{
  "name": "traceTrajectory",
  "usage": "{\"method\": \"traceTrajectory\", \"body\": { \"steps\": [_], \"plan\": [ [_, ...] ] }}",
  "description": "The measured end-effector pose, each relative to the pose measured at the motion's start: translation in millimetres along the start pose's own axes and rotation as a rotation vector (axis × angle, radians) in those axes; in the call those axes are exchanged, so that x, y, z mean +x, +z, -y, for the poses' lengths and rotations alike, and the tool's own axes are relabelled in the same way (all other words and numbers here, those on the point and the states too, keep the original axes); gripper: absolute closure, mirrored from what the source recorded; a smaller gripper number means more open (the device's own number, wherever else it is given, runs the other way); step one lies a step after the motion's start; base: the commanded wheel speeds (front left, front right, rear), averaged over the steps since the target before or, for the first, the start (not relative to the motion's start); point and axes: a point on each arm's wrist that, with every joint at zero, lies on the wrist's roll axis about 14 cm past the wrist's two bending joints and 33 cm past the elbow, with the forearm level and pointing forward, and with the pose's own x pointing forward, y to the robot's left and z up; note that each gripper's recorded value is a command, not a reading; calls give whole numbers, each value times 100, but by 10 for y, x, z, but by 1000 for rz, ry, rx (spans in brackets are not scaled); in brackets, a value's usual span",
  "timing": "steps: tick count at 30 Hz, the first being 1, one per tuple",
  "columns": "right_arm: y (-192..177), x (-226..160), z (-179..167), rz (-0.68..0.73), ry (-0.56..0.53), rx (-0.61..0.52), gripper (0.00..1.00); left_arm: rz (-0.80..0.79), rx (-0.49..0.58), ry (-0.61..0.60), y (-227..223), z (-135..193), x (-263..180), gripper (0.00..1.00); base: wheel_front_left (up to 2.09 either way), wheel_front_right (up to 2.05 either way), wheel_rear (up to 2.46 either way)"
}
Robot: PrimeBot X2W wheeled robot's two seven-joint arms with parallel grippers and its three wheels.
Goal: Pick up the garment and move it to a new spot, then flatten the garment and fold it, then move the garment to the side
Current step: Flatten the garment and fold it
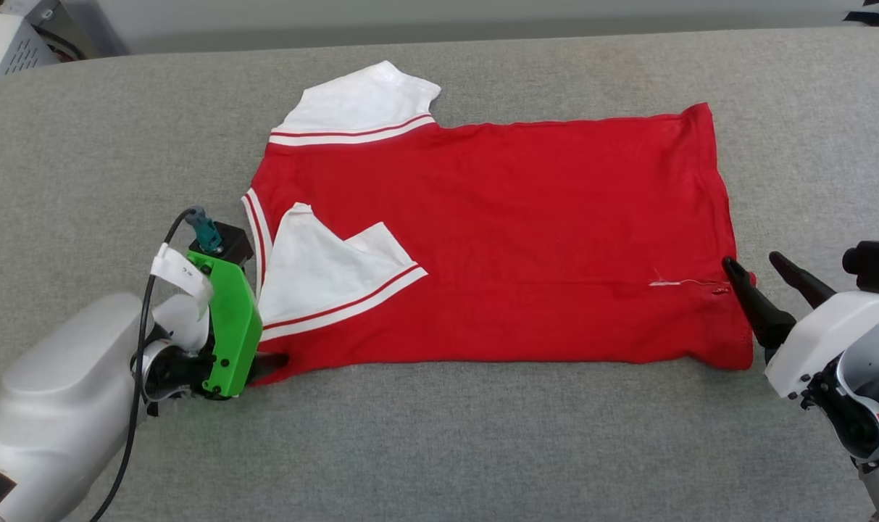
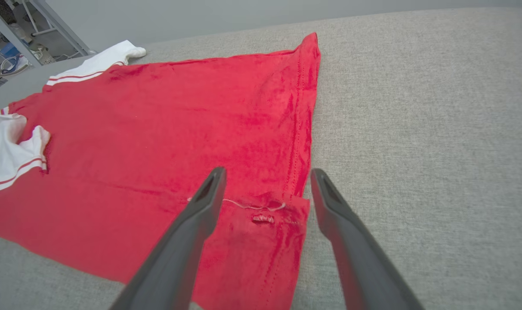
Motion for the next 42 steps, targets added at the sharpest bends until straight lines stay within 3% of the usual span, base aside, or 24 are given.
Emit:
{"method": "traceTrajectory", "body": {
  "steps": [4, 5, 6, 16, 23, 31, 42],
  "plan": [
    [42, -7, 38, 18, -7, -6, 0, -29, -5, 0, -35, -36, 72, 0, 0, 0, 0],
    [51, -13, 42, 21, -8, -10, 0, -29, -4, -2, -35, -35, 81, 67, 0, 0, 0],
    [72, -20, 44, 26, -7, -17, 0, -27, 0, -1, -36, -36, 84, 100, 0, 0, 0],
    [661, -216, 54, 125, 8, -158, 0, 183, 34, -13, 168, 96, -102, 100, 0, 0, 0],
    [888, -384, 27, 38, 26, -272, 0, 317, 84, 8, 321, 69, -408, 100, 0, 0, 0],
    [378, -541, 57, -338, 56, -270, 0, 371, 146, -4, 381, 198, -525, 100, 0, 0, 0],
    [-349, -380, 47, -581, 67, -174, 0, 360, 174, -5, 381, 214, -432, 100, 0, 0, 0]
  ]
}}
